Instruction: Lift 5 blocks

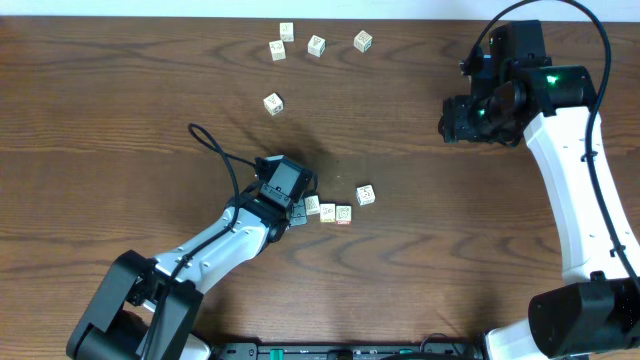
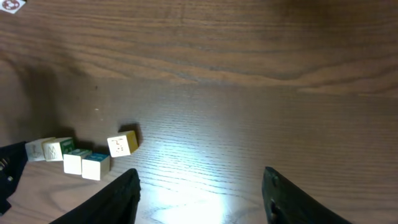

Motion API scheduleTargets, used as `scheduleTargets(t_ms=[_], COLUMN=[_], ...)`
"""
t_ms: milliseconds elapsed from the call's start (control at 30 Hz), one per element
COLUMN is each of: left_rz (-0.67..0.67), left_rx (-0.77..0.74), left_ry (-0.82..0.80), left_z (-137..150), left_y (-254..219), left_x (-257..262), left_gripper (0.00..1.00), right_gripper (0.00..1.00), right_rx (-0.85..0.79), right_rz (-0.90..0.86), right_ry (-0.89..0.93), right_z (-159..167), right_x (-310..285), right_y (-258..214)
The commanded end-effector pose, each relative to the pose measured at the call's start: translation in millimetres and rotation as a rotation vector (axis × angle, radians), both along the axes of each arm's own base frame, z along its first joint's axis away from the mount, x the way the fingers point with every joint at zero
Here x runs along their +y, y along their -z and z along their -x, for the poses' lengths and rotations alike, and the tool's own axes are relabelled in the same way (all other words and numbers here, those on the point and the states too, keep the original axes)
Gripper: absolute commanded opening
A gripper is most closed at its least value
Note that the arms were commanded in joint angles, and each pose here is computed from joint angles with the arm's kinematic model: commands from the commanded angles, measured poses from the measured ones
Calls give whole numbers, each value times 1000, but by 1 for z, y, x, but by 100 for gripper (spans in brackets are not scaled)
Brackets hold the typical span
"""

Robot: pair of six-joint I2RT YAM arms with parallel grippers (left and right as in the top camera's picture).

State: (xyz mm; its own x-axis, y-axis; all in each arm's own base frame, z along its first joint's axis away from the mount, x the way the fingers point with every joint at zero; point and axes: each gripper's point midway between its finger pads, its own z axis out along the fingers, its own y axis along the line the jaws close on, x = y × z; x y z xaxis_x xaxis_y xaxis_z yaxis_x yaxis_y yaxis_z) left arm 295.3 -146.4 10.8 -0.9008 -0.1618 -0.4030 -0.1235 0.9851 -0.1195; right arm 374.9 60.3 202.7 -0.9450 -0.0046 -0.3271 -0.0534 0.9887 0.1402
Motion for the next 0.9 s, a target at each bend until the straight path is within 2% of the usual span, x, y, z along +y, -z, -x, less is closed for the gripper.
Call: scheduleTargets(t_ms=[0,33,67,133,267,500,700,867], left_rz=[-13,-13,-13,-13,-15,-16,-40,-66], left_rx=[5,6,6,6,9,9,11,18], left_ry=[18,18,18,17,17,21,66,39], left_z=[1,1,1,1,2,1,3,-3], left_y=[2,2,2,2,2,2,3,2], left_x=[2,2,2,2,2,2,3,23], left_gripper=[8,7,7,7,7,7,7,7], right_gripper=[55,47,34,1,1,1,1,1], right_rx=[-7,7,32,93,221,421,448,424], right_rz=[-13,-14,-15,-13,-20,-36,-32,-34], right_ry=[20,45,80,133,170,29,-109,-165], right_z=[-1,1,5,16,43,105,141,154], right_x=[1,0,-2,-5,0,54,112,144], right_y=[-4,-1,4,16,44,108,130,130])
